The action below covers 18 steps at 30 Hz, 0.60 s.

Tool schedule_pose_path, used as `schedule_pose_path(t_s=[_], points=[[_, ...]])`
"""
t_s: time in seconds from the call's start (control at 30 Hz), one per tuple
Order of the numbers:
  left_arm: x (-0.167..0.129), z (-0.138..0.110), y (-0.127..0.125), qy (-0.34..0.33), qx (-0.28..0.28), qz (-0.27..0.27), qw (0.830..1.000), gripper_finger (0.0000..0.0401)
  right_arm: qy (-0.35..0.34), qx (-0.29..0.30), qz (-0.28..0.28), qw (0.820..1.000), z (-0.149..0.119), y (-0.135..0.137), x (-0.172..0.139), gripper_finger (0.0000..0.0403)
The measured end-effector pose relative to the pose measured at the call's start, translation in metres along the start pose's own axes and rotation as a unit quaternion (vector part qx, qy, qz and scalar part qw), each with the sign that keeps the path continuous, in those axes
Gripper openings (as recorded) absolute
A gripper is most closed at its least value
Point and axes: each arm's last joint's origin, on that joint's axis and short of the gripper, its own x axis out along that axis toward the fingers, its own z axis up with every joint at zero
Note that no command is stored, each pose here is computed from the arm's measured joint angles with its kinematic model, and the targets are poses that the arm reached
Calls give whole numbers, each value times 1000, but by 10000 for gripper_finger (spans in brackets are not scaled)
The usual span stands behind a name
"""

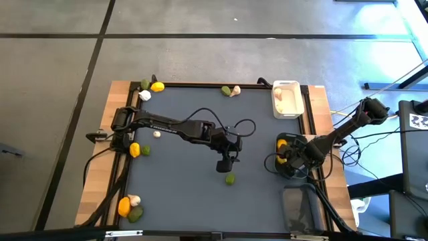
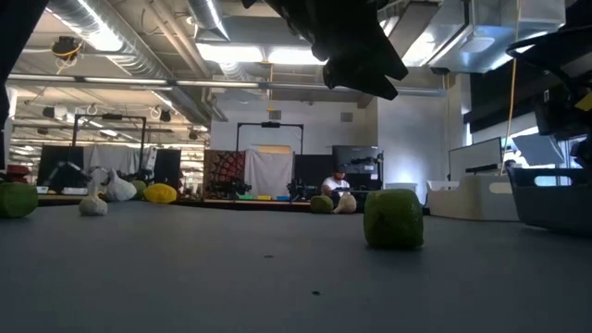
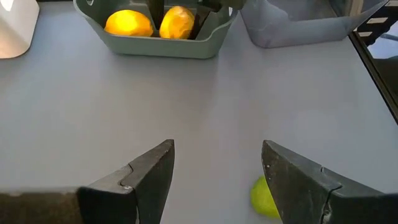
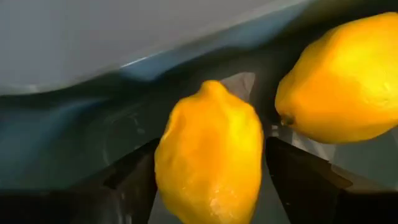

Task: Sort produce into baskets
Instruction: Put the yellow lemon into the gray bin, then put the green lime into the black bin

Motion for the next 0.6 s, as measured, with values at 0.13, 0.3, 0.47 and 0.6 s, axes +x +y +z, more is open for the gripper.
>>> schedule_pose_path(t_s=[0.13,0.3,0.47,0.6], points=[[0,0,0,0,-11,0,1000,237,-2,1,4,1000,3,3,-6,295],[0,0,-6,2,4,-7,1000,237,0,-2,0,1000,11,9,-29,288],[1,-5,-17,22,37,-27,999,237,-14,-13,11,1000,22,16,-54,281],[1,-8,-25,40,59,-34,997,237,-48,-20,24,998,29,22,-68,280]])
